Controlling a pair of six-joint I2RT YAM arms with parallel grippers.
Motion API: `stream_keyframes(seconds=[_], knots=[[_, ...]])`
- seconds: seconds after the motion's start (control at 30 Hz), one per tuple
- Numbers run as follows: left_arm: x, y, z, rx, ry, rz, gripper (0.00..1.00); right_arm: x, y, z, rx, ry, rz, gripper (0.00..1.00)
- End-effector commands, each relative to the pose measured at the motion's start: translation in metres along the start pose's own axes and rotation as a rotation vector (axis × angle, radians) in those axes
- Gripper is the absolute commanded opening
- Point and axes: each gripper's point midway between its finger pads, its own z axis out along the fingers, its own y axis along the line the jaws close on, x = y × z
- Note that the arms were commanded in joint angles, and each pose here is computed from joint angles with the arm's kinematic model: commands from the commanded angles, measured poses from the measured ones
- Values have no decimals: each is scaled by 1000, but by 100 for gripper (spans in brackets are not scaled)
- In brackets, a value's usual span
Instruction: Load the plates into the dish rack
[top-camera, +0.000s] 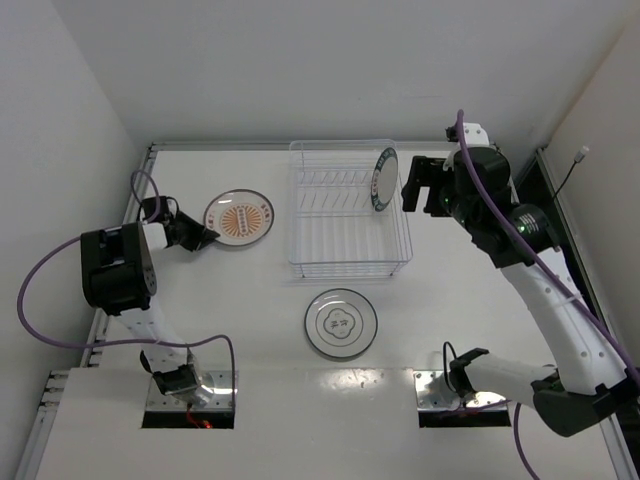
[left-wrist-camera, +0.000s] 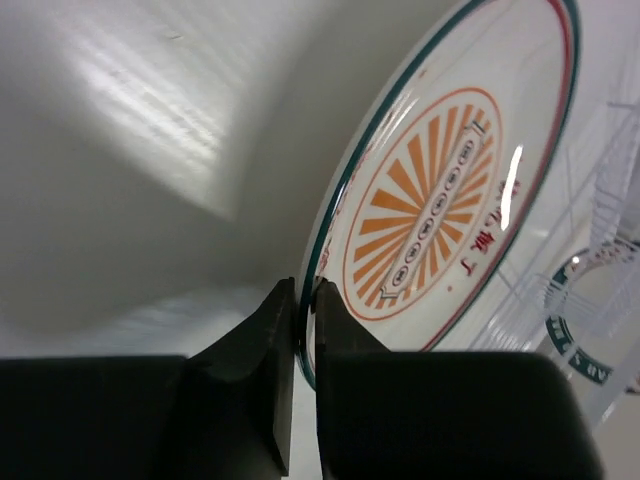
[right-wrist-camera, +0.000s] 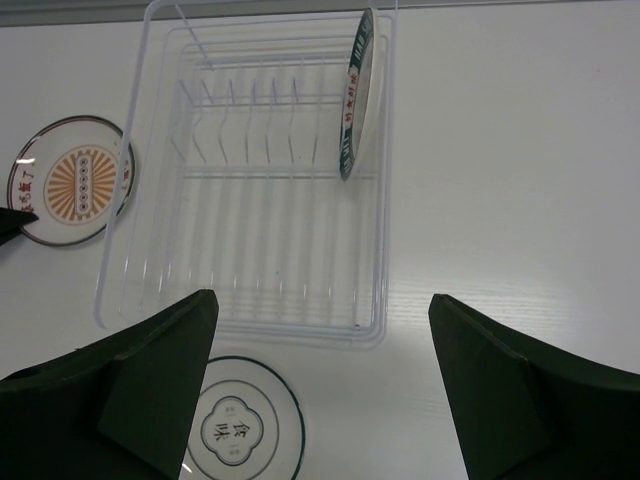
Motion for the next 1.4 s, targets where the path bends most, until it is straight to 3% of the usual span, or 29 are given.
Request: stream_keyframes(seconds=[0.0,0.23,0.47,0.6,0.73,1.03,1.1,1.17,1.23,1.3,1.33,1.37], knots=[[-8,-8,-2,43,14,79,0,-4,3,3,-8,-10,15,84],[-15,-80,-89,284,-54,195,0,-9,17,2,-80,-11,10,88],[18,-143,-177,538,-86,295,0,0,74,22,-404,65,98,90],[72,-166,-191,699,56,283,0,19,111,41,-658,157,188,89],[95,-183,-202,776,100,337,0,32,123,53,-772,224,255,86],[161,-228,-220,904,247,393,0,58,127,81,-807,300,316,84],[179,-234,-220,910,293,403,0,60,127,82,-807,302,325,80],[187,-237,-211,895,309,399,0,57,128,82,-810,295,330,35],[195,-237,-208,888,329,402,0,61,126,84,-788,311,338,2],[197,-241,-209,889,335,416,15,61,110,90,-713,304,342,0],[192,-236,-202,848,311,427,39,61,101,96,-665,295,351,0],[190,-235,-199,820,297,446,50,55,94,94,-627,283,350,0]])
